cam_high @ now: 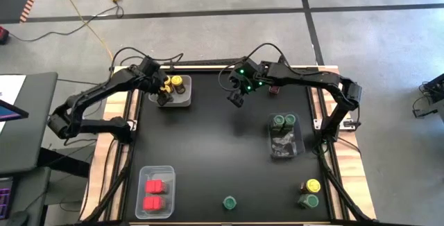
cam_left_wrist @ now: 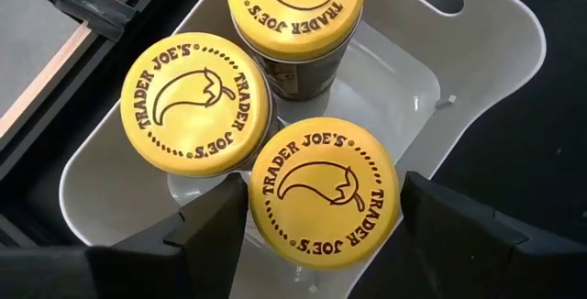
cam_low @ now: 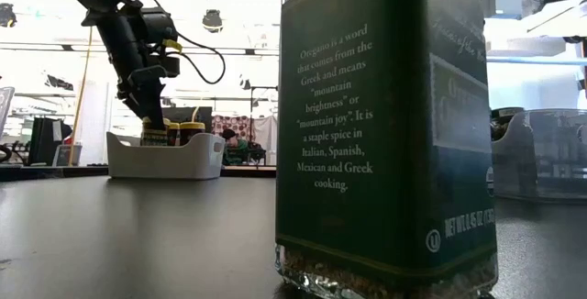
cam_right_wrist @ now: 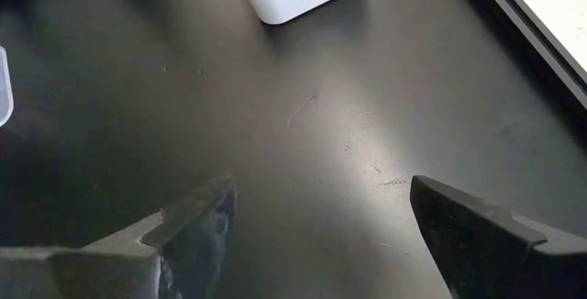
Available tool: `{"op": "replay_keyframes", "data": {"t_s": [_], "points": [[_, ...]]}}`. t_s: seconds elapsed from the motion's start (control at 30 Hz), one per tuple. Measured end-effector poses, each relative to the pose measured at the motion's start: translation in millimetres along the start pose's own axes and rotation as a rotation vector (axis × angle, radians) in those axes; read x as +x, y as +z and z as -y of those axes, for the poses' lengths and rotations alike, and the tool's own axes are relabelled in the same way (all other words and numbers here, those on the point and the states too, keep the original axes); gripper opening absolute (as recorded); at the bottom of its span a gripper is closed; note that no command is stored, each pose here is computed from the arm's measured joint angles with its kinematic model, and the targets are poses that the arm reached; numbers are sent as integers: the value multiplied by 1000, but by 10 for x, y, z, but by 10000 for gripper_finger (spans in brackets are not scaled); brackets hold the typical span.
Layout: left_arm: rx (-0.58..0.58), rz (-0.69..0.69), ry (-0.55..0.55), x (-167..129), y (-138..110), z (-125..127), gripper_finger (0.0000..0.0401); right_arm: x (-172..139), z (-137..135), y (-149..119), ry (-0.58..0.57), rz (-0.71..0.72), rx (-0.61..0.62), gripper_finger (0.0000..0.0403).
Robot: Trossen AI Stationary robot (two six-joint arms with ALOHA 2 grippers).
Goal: Sort spices by type
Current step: Put the top yellow seasoning bottle into the gray bin, then put the left green seasoning bottle into the black bin
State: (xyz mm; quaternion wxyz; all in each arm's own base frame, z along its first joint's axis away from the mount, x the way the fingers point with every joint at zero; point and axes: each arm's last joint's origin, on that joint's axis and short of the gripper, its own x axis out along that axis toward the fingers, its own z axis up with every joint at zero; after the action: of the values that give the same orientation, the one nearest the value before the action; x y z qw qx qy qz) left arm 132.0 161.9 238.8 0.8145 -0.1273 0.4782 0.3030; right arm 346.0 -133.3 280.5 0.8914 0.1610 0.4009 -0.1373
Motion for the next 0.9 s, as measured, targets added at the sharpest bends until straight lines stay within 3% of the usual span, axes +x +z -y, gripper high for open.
{"op": "replay_keyframes", "data": {"t_s": [0.7, 0.9], "points": [[-16, -5, 3, -231, 138, -24, 277, 0, -1, -1, 0, -1, 0, 350], [-14, 72, 21, -435, 162, -20, 277, 1, -9, -2, 1, -1, -1, 350]]}}
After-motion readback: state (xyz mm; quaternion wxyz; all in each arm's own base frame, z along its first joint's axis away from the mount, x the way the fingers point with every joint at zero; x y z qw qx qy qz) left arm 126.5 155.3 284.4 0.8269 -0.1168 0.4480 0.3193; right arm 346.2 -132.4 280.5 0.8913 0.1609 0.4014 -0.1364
